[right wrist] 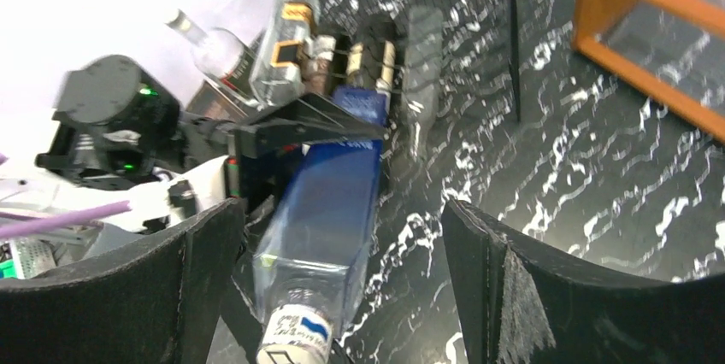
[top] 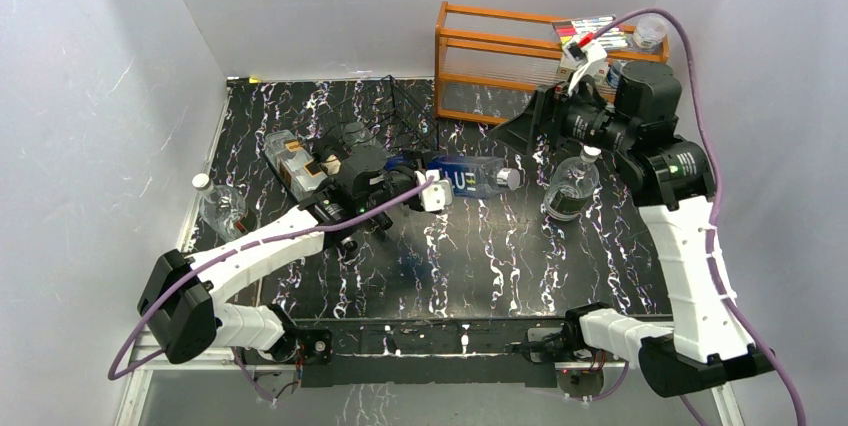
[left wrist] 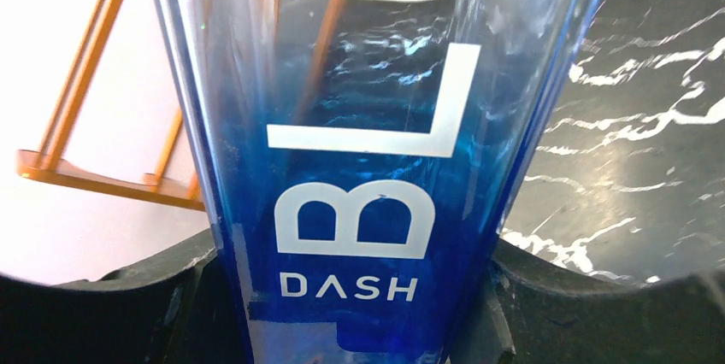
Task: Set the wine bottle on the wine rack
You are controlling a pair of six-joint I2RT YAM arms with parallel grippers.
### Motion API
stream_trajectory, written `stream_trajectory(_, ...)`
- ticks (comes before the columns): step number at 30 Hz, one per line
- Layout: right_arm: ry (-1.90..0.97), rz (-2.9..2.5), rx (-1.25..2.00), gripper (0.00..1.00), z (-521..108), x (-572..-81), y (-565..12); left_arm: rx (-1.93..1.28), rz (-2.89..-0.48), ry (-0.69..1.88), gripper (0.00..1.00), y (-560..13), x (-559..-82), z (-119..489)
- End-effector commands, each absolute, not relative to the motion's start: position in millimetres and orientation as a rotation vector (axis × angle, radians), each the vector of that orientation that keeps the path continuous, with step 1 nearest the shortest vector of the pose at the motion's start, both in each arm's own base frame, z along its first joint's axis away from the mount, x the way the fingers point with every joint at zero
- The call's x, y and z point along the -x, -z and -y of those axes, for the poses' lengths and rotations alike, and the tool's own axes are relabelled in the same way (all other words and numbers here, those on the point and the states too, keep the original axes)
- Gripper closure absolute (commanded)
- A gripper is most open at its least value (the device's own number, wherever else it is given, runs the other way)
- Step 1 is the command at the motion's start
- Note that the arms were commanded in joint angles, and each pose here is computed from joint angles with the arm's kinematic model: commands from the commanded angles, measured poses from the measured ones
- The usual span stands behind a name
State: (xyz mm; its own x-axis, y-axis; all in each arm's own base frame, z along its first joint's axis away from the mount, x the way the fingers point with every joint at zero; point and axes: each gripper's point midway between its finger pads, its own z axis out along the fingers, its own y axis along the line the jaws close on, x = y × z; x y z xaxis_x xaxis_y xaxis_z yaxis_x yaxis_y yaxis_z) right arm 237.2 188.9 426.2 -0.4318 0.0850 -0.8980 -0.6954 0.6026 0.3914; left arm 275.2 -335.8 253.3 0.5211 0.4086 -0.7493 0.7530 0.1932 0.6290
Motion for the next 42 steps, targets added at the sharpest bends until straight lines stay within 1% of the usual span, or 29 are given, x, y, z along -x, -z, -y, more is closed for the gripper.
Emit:
stream_trajectory(1,-0.872,-1.956,0.475,0.04,-179,-245,-397,-1.333,-0.729,0.060,1.00,-362,-284,331)
stream_trajectory(6,-0.861,-2.041,0.526,0.04,-188,-247,-375,-1.407,-0.645,-0.070,1.00,-361,-290,334)
stream_trajectory(10,-0.772,-2.134,0.554,0.04,-197,-248,-354,-1.453,-0.612,-0.131,1.00,-356,-292,336)
stream_trajectory(19,-0.801,-2.170,0.651,0.03,-228,-236,-335,-1.499,-0.596,-0.171,1.00,-347,-290,338)
stream_trajectory(27,-0.775,-2.275,0.691,0.03,-232,-222,-306,-1.514,-0.597,-0.179,1.00,-343,-292,340)
stream_trajectory(35,-0.825,-2.370,0.748,0.04,-236,-200,-275,-1.496,-0.577,-0.189,1.00,-350,-289,340)
stream_trajectory(36,-0.828,-2.369,0.741,0.06,-237,-201,-274,-1.496,-0.577,-0.189,1.00,-350,-289,340)
stream_trajectory(37,-0.836,-2.370,0.733,0.11,-238,-201,-272,-1.495,-0.577,-0.190,1.00,-351,-289,340)
stream_trajectory(39,-0.863,-2.371,0.732,0.25,-242,-200,-271,-1.498,-0.578,-0.189,1.00,-349,-289,340)
stream_trajectory(42,-0.876,-2.380,0.738,0.53,-246,-200,-267,-1.539,-0.592,-0.189,1.00,-342,-290,340)
